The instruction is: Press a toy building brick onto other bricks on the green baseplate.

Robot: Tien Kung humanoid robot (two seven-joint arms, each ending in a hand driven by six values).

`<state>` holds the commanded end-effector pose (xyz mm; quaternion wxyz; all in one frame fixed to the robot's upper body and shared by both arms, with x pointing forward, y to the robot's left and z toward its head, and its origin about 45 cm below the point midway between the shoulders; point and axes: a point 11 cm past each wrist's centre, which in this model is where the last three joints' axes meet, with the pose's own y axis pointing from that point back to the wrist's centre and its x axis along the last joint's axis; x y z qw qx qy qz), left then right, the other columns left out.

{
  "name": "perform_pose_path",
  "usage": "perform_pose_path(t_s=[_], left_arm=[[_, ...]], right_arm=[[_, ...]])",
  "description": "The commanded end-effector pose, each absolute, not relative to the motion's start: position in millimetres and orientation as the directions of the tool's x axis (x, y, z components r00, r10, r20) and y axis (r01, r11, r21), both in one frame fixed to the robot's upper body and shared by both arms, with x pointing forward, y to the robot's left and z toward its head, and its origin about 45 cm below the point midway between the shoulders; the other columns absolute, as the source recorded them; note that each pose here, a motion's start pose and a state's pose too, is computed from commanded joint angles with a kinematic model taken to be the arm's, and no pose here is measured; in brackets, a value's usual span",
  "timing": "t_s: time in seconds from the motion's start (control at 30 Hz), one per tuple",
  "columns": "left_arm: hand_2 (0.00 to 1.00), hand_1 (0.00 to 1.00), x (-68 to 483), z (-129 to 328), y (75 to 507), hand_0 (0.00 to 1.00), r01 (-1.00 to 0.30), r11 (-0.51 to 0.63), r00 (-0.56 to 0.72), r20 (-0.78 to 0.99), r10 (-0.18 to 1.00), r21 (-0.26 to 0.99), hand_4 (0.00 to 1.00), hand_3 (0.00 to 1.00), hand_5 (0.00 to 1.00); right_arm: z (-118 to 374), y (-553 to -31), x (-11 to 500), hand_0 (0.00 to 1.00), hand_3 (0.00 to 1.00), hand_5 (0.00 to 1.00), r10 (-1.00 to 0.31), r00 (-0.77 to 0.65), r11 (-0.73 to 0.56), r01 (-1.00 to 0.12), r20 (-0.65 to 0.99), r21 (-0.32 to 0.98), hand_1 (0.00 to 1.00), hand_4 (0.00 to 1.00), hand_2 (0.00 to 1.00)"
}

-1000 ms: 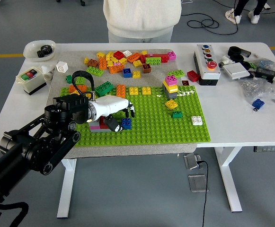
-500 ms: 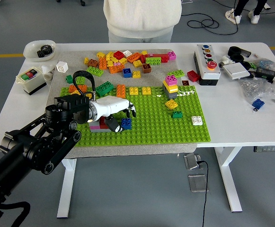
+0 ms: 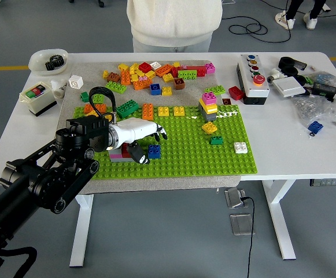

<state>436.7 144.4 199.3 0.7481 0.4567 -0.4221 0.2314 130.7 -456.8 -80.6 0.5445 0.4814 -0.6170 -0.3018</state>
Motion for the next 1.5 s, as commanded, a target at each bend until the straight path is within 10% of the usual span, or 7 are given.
perform_pose_path(t_s=[0.67, 1.5], left_arm=[[0.714, 0.773, 438.1, 192.7, 147.7, 0.810, -0.743, 0.451, 0.542, 0.840, -0.026, 0.494, 0.888, 0.749, 0.119], [0.601, 0.720, 440.7, 190.1, 149.1, 0.747, -0.758, 0.427, 0.540, 0.842, -0.015, 0.494, 0.626, 0.591, 0.094]], right_arm=[[-80.7, -457.0, 130.4, 0.747, 0.603, 0.521, -0.922, 0.060, 0.355, -0.264, 0.382, 0.897, 0.642, 0.859, 0.681], [-80.5, -457.2, 130.6, 0.747, 0.605, 0.525, -0.922, 0.055, 0.356, -0.265, 0.383, 0.896, 0.642, 0.863, 0.681]])
